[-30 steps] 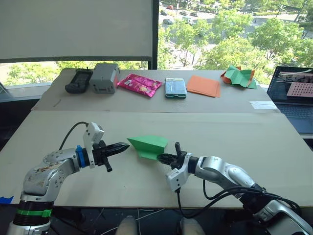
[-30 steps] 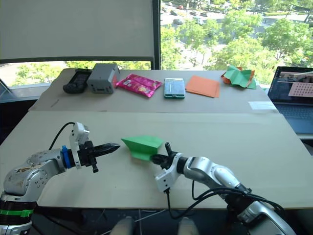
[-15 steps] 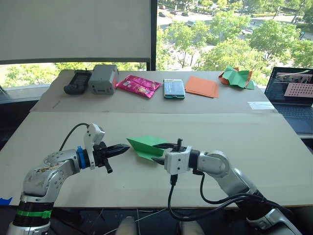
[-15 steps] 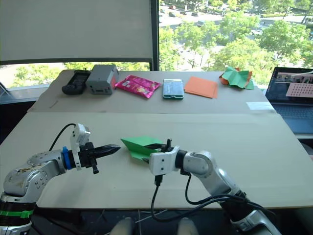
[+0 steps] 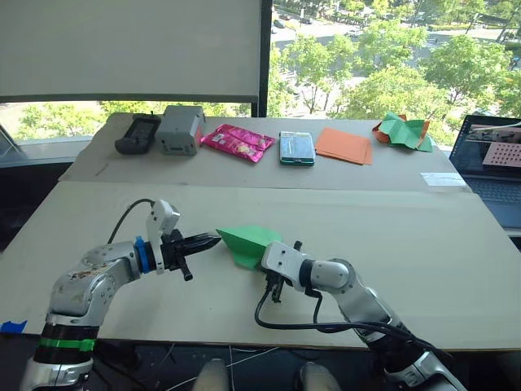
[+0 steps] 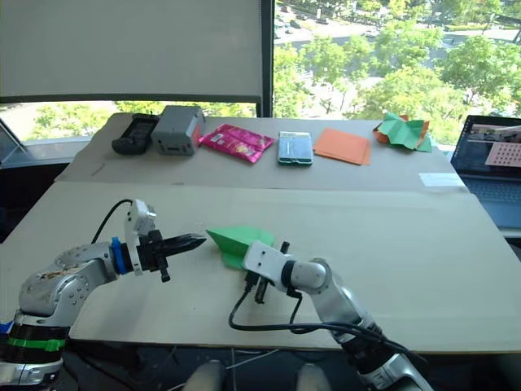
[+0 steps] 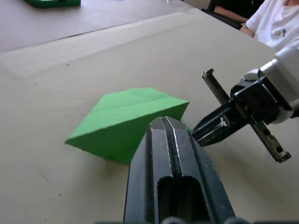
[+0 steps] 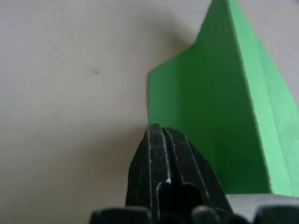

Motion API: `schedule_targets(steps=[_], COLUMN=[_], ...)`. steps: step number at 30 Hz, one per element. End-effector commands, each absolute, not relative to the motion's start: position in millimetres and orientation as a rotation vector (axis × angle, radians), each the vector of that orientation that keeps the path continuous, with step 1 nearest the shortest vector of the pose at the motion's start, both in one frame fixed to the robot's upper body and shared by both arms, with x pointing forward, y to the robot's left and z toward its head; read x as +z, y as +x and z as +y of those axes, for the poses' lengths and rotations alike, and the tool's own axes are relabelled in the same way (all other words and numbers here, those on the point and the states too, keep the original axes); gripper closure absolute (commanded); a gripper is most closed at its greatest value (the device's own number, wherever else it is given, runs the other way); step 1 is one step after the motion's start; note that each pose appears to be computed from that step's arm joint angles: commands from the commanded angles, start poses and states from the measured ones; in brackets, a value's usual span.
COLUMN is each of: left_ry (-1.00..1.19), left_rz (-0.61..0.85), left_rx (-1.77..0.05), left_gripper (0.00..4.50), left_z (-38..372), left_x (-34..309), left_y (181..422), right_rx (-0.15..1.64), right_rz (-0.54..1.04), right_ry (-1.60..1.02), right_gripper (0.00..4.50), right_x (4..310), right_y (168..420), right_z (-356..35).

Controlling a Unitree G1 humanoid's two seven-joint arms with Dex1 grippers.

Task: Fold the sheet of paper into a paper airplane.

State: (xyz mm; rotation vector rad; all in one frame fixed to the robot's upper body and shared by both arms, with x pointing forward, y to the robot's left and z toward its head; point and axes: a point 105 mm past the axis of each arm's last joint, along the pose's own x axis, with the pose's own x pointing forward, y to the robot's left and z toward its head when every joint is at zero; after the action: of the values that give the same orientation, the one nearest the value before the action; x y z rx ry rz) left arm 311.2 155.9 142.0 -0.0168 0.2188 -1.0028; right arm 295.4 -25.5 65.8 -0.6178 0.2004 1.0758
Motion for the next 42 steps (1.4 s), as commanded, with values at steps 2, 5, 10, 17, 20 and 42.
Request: schedule_targets(steps=[2,5,10,17,20,42], left_ry=[0.007,0.041,0.071,0.117,0.139,0.165], left_rz=[0.153,0.152,0.177,0.205,0.238,0.202], left_rx=[-1.022,-1.017,-1.053,-1.064,-1.103,-1.125], left_gripper=[4.50,4.50,4.50,4.50,4.50,4.50], left_z=[146,139,125,111,109,106], left_x=[153,150,138,127,121,150], left_y=[325,333,340,353,348,346], right_rx=[1.092,1.118,1.106,1.100,1.090,1.077], right_rz=[0.309,0.335,0.373,0.388,0.399,0.411], right_ry=[-0.567,-0.577,-0.596,-0.585,-0.579,-0.549], right_gripper=[4.47,4.47,4.47,4.47,4.47,4.47], right_x=[51,45,40,38,37,37], right_y=[288,281,282,279,279,281], right_z=[-28,-32,-38,-38,-40,-37])
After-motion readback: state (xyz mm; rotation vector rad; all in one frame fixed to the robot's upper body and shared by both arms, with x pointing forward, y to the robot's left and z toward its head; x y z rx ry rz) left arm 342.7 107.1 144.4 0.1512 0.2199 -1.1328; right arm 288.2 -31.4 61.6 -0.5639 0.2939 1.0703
